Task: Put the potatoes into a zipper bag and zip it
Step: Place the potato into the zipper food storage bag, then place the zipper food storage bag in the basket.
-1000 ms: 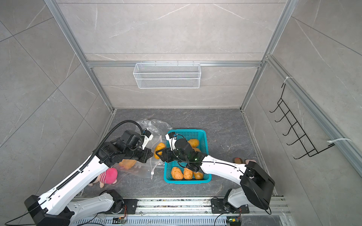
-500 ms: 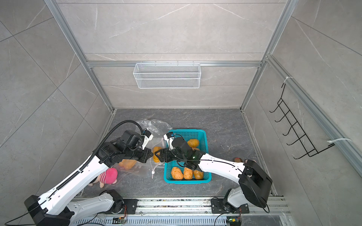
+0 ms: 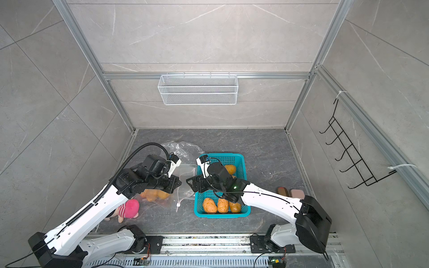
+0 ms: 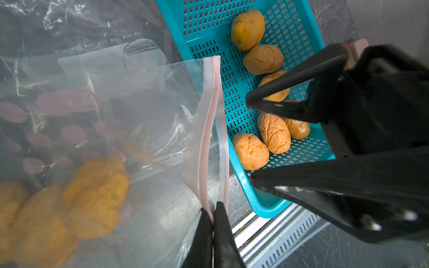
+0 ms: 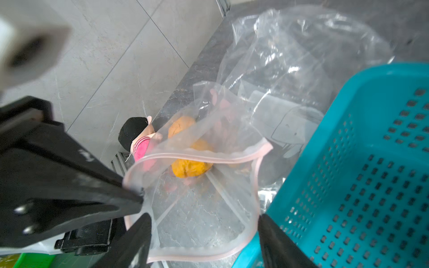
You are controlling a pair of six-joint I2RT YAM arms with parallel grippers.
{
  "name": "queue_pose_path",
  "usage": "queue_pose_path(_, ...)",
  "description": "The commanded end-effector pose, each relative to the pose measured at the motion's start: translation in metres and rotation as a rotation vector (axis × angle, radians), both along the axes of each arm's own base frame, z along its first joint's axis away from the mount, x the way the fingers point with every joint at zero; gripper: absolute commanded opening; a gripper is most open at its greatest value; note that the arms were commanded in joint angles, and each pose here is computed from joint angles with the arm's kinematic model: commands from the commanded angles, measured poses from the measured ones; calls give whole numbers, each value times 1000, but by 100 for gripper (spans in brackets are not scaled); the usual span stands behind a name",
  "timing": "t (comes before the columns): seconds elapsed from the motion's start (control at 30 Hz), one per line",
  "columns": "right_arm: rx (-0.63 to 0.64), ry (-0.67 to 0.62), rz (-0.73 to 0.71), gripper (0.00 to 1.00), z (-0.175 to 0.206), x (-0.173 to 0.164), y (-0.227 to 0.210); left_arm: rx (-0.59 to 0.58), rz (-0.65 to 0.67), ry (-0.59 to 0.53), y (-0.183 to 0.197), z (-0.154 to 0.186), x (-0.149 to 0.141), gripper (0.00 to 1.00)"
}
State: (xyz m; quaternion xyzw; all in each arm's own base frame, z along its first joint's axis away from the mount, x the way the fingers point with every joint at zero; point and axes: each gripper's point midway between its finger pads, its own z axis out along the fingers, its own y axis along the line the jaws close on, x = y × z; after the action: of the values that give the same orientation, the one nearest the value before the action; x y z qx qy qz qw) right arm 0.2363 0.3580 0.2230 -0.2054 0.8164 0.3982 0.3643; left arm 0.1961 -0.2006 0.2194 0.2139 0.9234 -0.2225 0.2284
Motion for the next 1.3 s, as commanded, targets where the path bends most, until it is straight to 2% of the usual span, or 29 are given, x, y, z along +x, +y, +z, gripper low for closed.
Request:
queue_pose_path(0.0,10,-152,2,72,39,-1,-10,-15,0,-66,6,22,-1,0)
queue_pose_path(0.1,12,-240,29,72,65,-4,-15,16,25,-123,19,47,-1,0)
queue_pose_path(0.2,21,-311,53,71,90,-8,-18,27,56,-215,35,87,-2,0)
queue_pose_path(0.33,65,-389,104,69,117,-22,-24,51,156,-329,66,135,-4,0)
queue_pose_path(0.57,80,-434,120,68,130,-38,-42,-78,162,-452,79,185,-25,0)
queue_pose_path(0.7,78,-463,154,68,136,-49,-50,-176,98,-432,58,187,-28,0)
queue_pose_path(0.9,72,-481,241,67,139,-67,-52,-243,36,-415,30,189,-18,0)
queue_pose_path(1.0,49,-503,288,67,139,-74,-53,-235,-58,-403,14,184,-17,0)
queue_pose_path(1.17,-22,-634,380,70,137,-79,-49,-227,-216,-298,-12,165,-24,0)
queue_pose_path(1.27,-51,-712,378,70,145,-76,-51,-217,-237,-261,-15,156,-25,0)
